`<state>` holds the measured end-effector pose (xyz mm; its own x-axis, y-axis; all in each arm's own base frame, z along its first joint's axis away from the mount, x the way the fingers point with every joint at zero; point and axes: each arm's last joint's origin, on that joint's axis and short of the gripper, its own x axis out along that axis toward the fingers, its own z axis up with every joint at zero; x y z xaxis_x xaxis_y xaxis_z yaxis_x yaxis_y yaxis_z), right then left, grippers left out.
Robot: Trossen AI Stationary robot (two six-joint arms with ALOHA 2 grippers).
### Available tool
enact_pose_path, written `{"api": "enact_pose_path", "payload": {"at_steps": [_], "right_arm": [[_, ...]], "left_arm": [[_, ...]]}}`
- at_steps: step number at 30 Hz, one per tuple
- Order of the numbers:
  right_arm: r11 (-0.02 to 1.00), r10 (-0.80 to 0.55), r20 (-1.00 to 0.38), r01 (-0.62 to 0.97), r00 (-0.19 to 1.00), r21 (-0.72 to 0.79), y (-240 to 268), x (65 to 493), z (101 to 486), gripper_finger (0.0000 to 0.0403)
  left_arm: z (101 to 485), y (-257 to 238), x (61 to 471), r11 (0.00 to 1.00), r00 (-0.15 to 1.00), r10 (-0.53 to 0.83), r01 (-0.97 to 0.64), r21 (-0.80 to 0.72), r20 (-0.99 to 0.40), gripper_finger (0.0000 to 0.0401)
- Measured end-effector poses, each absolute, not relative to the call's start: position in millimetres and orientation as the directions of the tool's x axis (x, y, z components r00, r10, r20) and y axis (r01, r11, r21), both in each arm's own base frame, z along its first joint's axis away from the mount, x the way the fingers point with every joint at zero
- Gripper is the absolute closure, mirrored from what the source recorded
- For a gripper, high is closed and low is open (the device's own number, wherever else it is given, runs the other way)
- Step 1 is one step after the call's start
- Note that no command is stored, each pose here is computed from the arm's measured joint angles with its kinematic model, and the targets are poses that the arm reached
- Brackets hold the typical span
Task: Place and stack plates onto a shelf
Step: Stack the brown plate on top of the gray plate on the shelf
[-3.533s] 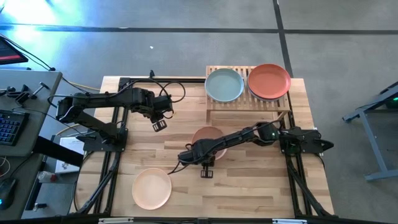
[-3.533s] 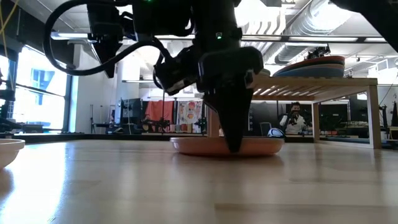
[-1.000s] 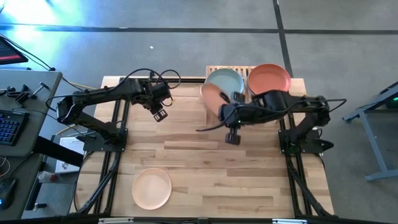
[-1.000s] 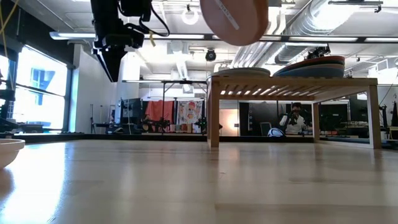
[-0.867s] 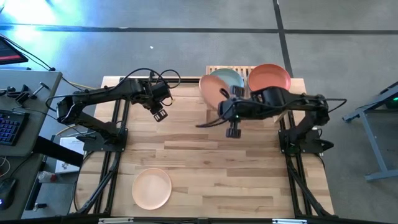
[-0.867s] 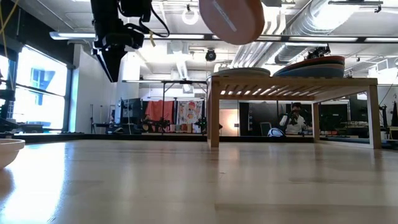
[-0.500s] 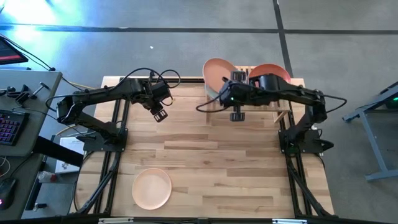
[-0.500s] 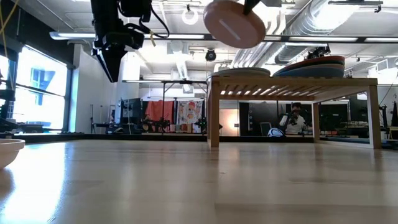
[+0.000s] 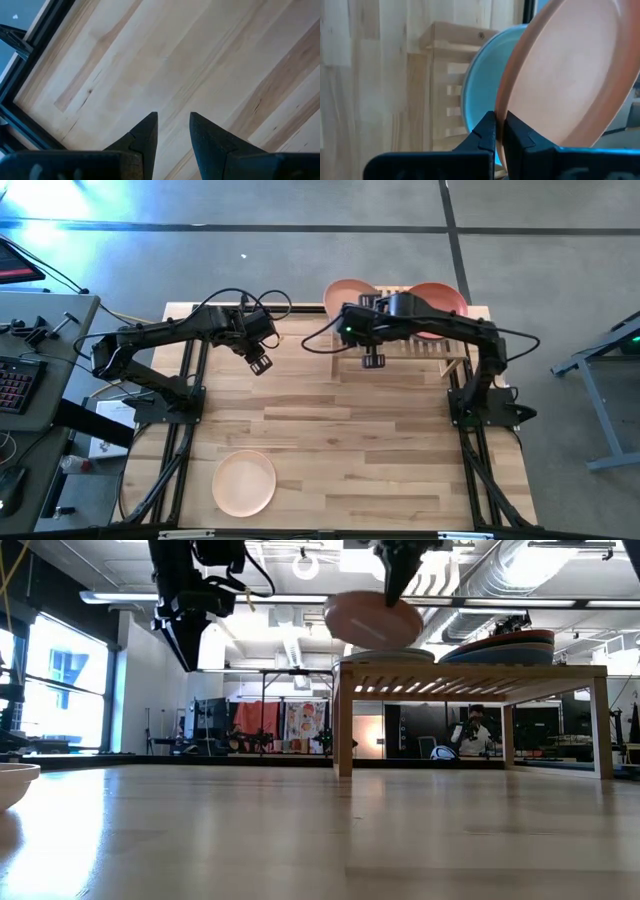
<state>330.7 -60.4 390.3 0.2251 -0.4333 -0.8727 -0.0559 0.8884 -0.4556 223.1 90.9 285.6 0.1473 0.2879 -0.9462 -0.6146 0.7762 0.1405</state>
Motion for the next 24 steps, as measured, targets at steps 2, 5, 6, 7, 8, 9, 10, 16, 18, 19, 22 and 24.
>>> {"api": "enact_pose_path", "payload": {"at_steps": [2, 5, 6, 7, 8, 9, 10, 16, 18, 19, 22, 24], "right_arm": [[0.89, -0.432, -0.881, -0.064, 0.19, -0.451, -64, 335, 383, 0.0403], [0.894, -0.427, -0.891, -0.071, 0.156, -0.442, -68, 341, 375, 0.0403], [0.895, -0.426, -0.892, -0.073, 0.149, -0.44, -69, 342, 372, 0.0403], [0.896, -0.426, -0.894, -0.076, 0.142, -0.438, -69, 344, 370, 0.0403], [0.897, -0.424, -0.895, -0.076, 0.134, -0.436, -71, 345, 368, 0.0403], [0.898, -0.422, -0.898, -0.079, 0.124, -0.433, -72, 345, 367, 0.0403], [0.899, -0.419, -0.9, -0.08, 0.118, -0.43, -72, 346, 365, 0.0403], [0.918, -0.389, -0.917, -0.052, 0.088, -0.394, -79, 346, 360, 0.0403], [0.923, -0.379, -0.922, -0.039, 0.079, -0.383, -82, 346, 359, 0.0403], [0.925, -0.376, -0.923, -0.036, 0.078, -0.379, -83, 346, 359, 0.0403], [0.939, -0.339, -0.937, -0.034, 0.082, -0.342, -87, 346, 357, 0.0403], [0.947, -0.318, -0.945, -0.032, 0.084, -0.321, -89, 346, 356, 0.0403]], "left_arm": [[286, 91, 223, 0.776, 0.147, 0.288, -0.615, 0.141, -0.946, 0.03], [286, 91, 223, 0.776, 0.145, 0.287, -0.615, 0.141, -0.947, 0.03], [286, 91, 223, 0.776, 0.145, 0.287, -0.615, 0.141, -0.947, 0.03], [286, 91, 223, 0.776, 0.145, 0.287, -0.615, 0.141, -0.947, 0.03], [286, 91, 223, 0.776, 0.145, 0.287, -0.615, 0.141, -0.947, 0.03], [286, 91, 223, 0.776, 0.145, 0.287, -0.615, 0.141, -0.947, 0.03], [286, 91, 223, 0.776, 0.145, 0.287, -0.615, 0.141, -0.947, 0.03], [286, 91, 223, 0.776, 0.145, 0.287, -0.615, 0.141, -0.947, 0.03], [286, 91, 223, 0.776, 0.145, 0.287, -0.615, 0.141, -0.947, 0.03], [286, 91, 223, 0.776, 0.145, 0.287, -0.615, 0.141, -0.947, 0.03], [286, 91, 223, 0.776, 0.145, 0.287, -0.615, 0.141, -0.947, 0.03], [286, 91, 223, 0.776, 0.145, 0.287, -0.615, 0.141, -0.947, 0.03]]}}
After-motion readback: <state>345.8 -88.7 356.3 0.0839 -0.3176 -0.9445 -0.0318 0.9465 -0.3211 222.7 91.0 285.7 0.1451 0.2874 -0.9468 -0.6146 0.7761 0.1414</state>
